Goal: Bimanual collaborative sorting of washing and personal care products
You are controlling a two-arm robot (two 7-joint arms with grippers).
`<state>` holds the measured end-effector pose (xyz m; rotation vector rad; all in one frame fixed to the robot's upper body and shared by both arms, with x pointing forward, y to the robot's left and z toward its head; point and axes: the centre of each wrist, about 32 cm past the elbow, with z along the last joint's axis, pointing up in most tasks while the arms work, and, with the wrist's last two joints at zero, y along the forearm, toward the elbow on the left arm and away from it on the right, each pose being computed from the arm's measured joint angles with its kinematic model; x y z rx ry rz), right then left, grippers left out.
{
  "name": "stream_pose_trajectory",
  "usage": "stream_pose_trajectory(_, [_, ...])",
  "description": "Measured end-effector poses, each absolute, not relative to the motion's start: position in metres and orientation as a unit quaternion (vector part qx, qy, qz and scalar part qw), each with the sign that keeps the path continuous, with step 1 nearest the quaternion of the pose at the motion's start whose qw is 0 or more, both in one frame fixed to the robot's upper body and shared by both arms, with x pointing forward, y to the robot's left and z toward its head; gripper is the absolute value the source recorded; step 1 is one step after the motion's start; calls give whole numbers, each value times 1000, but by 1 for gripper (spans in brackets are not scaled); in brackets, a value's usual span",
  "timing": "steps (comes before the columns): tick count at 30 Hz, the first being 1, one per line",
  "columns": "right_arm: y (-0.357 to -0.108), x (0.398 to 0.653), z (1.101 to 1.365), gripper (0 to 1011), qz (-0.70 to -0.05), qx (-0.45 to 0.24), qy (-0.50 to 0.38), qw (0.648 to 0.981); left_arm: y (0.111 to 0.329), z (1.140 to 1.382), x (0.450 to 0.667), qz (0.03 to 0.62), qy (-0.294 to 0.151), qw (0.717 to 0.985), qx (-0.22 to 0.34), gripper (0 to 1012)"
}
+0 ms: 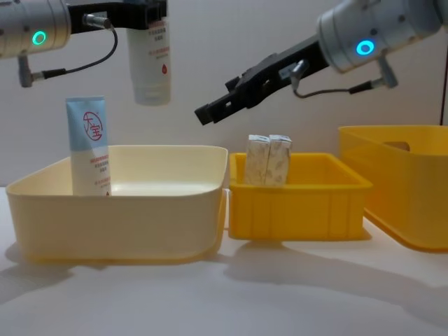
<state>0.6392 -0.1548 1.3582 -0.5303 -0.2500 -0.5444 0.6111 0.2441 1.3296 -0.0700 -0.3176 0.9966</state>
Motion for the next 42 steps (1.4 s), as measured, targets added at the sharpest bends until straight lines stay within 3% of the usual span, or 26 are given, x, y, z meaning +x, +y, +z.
stream_pose_trajectory(26, [-113, 630, 1326, 1001, -334, -161, -121, 921, 251, 1328, 600, 473, -150, 868, -34, 260])
stream_pose_trajectory(42, [-95, 631, 1322, 1001, -348, -151, -113, 918, 249, 1326, 603, 471, -156, 867, -46, 261])
